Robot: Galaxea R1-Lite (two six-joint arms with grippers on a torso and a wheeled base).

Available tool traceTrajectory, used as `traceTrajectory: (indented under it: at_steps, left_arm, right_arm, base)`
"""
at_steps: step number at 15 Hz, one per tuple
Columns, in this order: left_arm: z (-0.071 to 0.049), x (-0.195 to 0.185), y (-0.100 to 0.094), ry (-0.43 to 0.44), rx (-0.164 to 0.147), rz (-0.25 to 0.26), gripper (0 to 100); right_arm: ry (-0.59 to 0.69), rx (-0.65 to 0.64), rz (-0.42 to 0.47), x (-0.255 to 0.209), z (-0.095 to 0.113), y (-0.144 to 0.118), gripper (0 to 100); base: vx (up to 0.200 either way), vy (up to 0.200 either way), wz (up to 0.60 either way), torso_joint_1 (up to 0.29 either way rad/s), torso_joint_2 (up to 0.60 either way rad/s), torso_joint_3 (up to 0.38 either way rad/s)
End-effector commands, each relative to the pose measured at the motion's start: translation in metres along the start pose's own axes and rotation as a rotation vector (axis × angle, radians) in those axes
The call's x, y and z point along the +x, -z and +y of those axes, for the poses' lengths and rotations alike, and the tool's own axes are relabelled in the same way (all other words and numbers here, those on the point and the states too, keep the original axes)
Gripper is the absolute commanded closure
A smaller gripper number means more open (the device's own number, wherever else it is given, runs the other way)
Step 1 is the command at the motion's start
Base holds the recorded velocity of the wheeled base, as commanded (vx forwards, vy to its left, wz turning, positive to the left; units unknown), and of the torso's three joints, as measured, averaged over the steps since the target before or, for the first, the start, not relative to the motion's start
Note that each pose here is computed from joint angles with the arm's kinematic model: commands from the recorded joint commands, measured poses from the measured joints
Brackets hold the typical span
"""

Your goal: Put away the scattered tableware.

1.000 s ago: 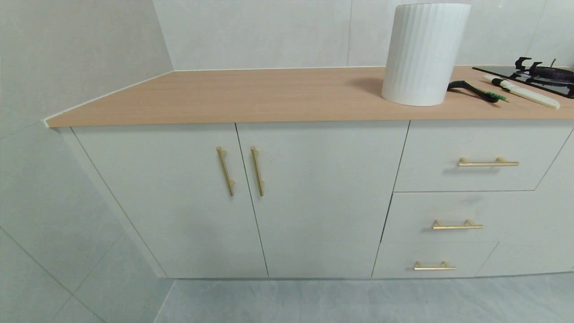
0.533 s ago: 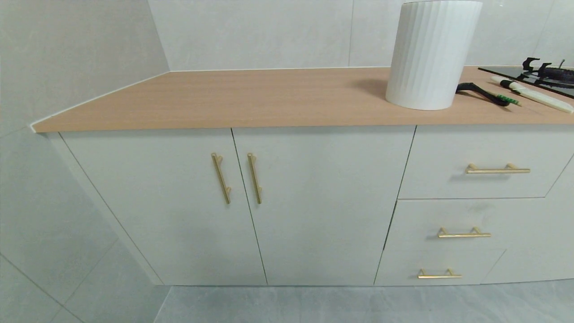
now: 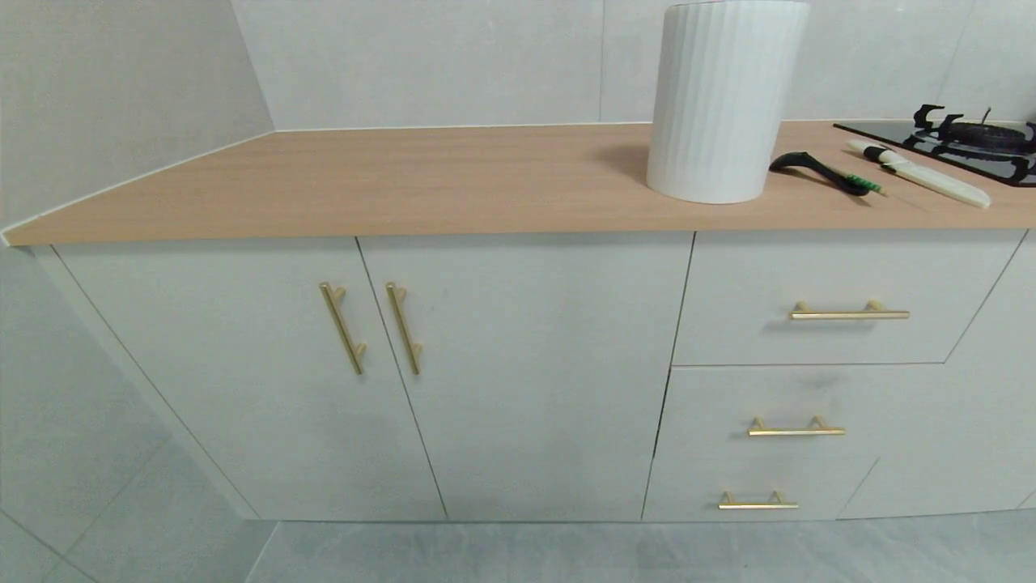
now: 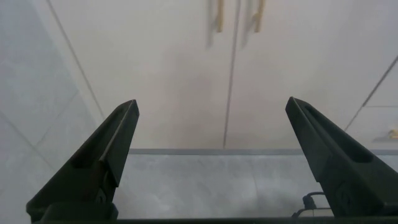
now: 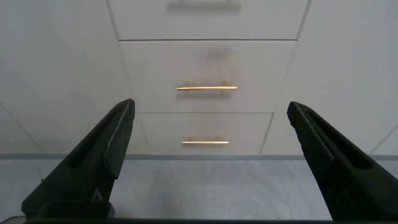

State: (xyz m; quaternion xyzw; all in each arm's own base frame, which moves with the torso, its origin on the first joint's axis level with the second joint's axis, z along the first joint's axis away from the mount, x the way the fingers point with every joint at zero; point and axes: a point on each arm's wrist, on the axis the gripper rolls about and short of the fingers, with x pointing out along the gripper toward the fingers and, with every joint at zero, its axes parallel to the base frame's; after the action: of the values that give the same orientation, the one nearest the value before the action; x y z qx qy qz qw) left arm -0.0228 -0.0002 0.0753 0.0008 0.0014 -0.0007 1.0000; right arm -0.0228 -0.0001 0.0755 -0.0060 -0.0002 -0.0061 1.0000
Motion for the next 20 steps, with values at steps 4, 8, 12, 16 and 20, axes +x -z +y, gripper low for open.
traceTrajectory:
  at_steps: [4, 8, 12, 16, 20]
  left_arm:
    - [0.0, 0.0, 0.0, 0.0, -0.002, 0.0, 0]
    - [0.0, 0.0, 0.0, 0.0, 0.0, 0.002, 0]
    - [0.0, 0.0, 0.0, 0.0, 0.0, 0.002, 0]
    - [0.0, 0.0, 0.0, 0.0, 0.0, 0.002, 0]
    - [0.0, 0.0, 0.0, 0.0, 0.0, 0.0, 0]
  right_arm:
    - [0.0, 0.0, 0.002, 0.0, 0.0, 0.0, 0]
    - [0.002, 0.0, 0.002, 0.0, 0.0, 0.0, 0]
    - [0.002, 0.0, 0.002, 0.0, 0.0, 0.0, 0]
    - [-0.006, -0.01, -0.003, 0.0, 0.0, -0.001, 0]
    - [-0.127, 0.053, -0.013, 0.009, 0.0, -0.1, 0]
  base:
    - [0.0, -0.15, 0.0, 0.003, 0.0, 0.002]
    - [0.0, 0.0, 0.0, 0.0, 0.0, 0.0]
    - [0.0, 0.0, 0.0, 0.0, 0.0, 0.0]
    - [0.0, 0.0, 0.0, 0.0, 0.0, 0.0]
    - [0.0, 0.0, 0.0, 0.0, 0.0, 0.0]
